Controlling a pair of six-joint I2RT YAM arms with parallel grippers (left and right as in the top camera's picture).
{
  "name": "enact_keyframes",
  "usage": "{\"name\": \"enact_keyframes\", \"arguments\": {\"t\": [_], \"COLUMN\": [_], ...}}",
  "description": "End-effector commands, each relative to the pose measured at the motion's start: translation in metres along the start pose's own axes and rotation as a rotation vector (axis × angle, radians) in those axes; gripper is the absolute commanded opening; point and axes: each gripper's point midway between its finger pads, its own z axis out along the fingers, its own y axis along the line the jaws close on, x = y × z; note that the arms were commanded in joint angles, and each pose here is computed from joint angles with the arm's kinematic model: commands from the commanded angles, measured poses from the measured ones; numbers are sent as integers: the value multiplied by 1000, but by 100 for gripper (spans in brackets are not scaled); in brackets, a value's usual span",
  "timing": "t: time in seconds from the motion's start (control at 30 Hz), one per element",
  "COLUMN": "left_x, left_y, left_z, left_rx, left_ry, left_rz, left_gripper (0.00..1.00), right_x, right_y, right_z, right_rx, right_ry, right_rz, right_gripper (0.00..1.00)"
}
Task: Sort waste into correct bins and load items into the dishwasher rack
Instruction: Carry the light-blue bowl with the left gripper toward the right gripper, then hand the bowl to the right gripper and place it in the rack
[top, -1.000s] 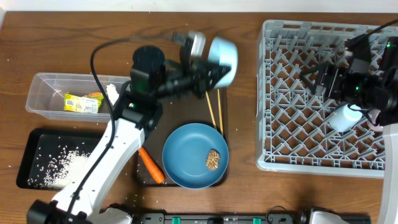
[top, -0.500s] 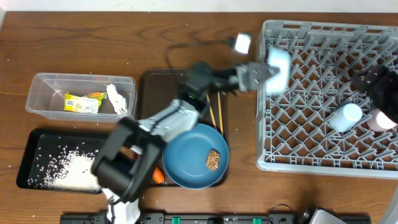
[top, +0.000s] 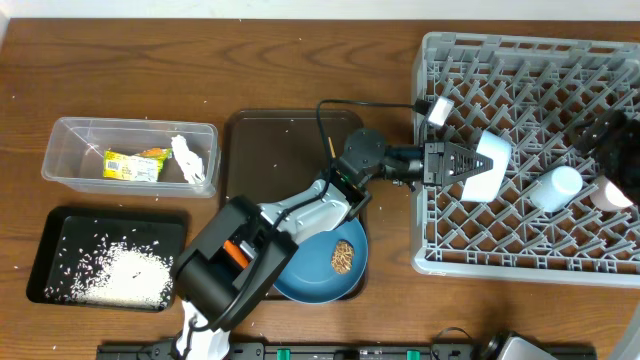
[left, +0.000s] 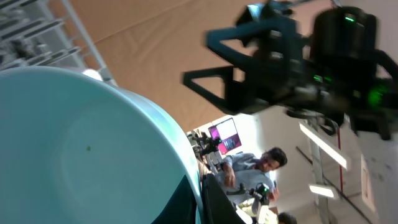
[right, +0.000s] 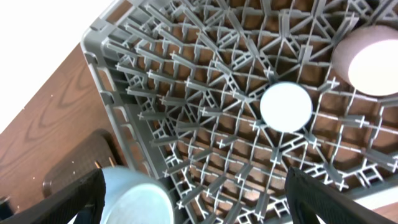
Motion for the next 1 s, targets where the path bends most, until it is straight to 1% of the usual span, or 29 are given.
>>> {"name": "enact_keyframes", "arguments": {"t": [0.0,0.3,0.4,0.5,0.67,0.97], "left_x": [4,10,11,11,15,11], "left_y": [24,45,50,56,69,64], "left_z": [2,5,5,4,3,5], "left_rx": [-26,-48,-57,-65,-81,-46], "left_ry": [-17,-23,-24,-25,-23,-52], "left_rz": [-51,-76,-56,-62,-74,-59], "left_gripper": [6,7,7,10,10,10], "right_x": [2,3,3,5,7,7], "right_y": [-2,-4,-4,-5,-5,-5], "right_z": [-3,-3,-3,-3,-3,-3], "right_rx": [12,20,21,23,25,25], "right_ry": [-1,1,4,13,19,19], "right_rz": [2,-4,-3,0,2,2], "right_gripper": [85,86,86,86,86,85]}}
